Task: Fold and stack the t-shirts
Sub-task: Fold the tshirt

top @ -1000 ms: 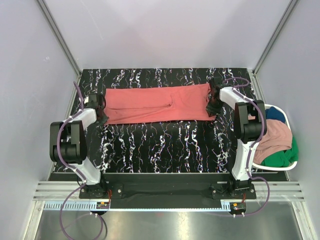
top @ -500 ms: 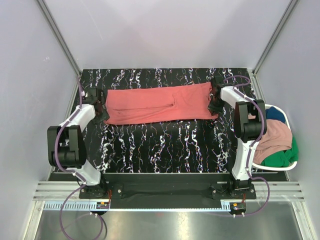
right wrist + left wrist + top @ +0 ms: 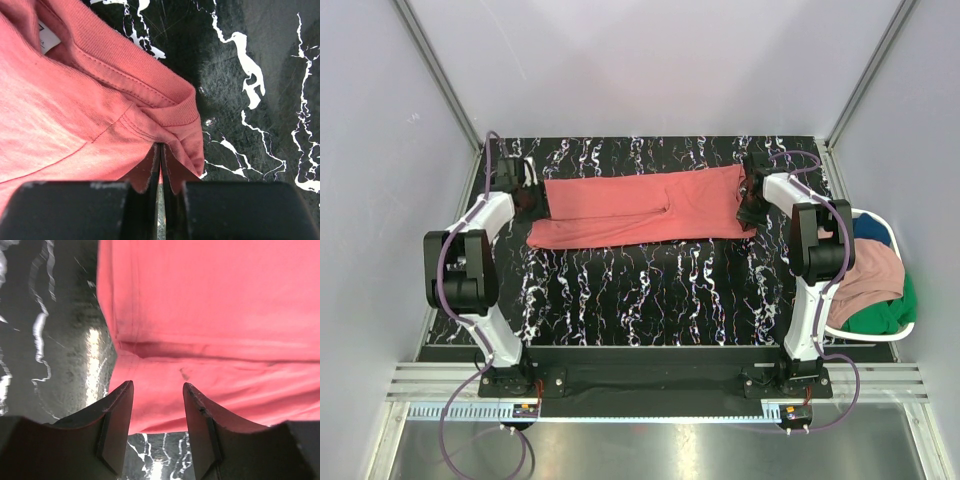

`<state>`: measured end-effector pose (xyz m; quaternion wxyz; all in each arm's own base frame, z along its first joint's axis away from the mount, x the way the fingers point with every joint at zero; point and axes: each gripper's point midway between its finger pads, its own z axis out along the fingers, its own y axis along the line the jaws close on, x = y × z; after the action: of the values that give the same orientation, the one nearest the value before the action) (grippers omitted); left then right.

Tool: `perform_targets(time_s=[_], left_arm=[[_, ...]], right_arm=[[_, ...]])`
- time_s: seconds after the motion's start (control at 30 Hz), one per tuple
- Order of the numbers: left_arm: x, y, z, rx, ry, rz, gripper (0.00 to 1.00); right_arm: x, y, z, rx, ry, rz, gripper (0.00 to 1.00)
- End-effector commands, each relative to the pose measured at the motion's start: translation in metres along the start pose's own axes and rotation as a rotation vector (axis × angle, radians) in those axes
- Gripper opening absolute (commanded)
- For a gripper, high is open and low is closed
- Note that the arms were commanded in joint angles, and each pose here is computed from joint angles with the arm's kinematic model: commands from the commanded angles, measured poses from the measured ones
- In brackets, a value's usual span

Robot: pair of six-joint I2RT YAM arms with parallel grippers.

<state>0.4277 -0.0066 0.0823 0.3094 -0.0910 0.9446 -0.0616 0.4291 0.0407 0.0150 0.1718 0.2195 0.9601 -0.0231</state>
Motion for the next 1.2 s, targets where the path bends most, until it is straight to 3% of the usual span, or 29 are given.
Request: perform_targets(time_s=[0.0, 0.4, 0.73, 0.77, 0.87, 0.9, 0.93, 1.03, 1.17], left_arm=[[-0.01, 0.002, -0.002, 0.043, -0.042, 0.057, 0.49], [-0.001, 0.018, 0.009, -0.002, 0.003, 0.115, 0.52], [0.0, 0.019, 0.025, 0.009, 0.025, 0.143, 0.47], [-0.002, 0.019, 0.025, 0.008, 0.021, 0.145, 0.45], [-0.009, 0.02, 0.026, -0.003, -0.002, 0.137, 0.25], [-0.012, 0.021, 0.026, -0.009, -0.009, 0.128, 0.09], [-0.015, 0.022, 0.025, -0.021, -0.019, 0.118, 0.02], [-0.025, 0.033, 0.026, -0.07, -0.029, 0.065, 0.0], [-0.023, 0.051, 0.032, -0.115, 0.005, -0.006, 0.0]], right_arm=[[-0.005, -0.001, 0.001, -0.014, -0.011, -0.013, 0.08], [-0.011, -0.002, -0.002, -0.026, -0.025, -0.005, 0.09], [-0.013, -0.004, -0.002, -0.016, -0.032, -0.008, 0.09], [-0.014, -0.004, -0.002, -0.012, -0.031, -0.01, 0.09], [-0.014, -0.007, -0.001, 0.0, -0.037, -0.009, 0.08], [-0.014, -0.008, -0.001, 0.007, -0.041, -0.011, 0.07], [-0.014, -0.01, 0.0, 0.013, -0.039, -0.009, 0.06], [-0.012, -0.019, 0.006, 0.059, -0.035, -0.005, 0.0], [-0.011, -0.03, 0.01, 0.107, -0.038, 0.0, 0.0]])
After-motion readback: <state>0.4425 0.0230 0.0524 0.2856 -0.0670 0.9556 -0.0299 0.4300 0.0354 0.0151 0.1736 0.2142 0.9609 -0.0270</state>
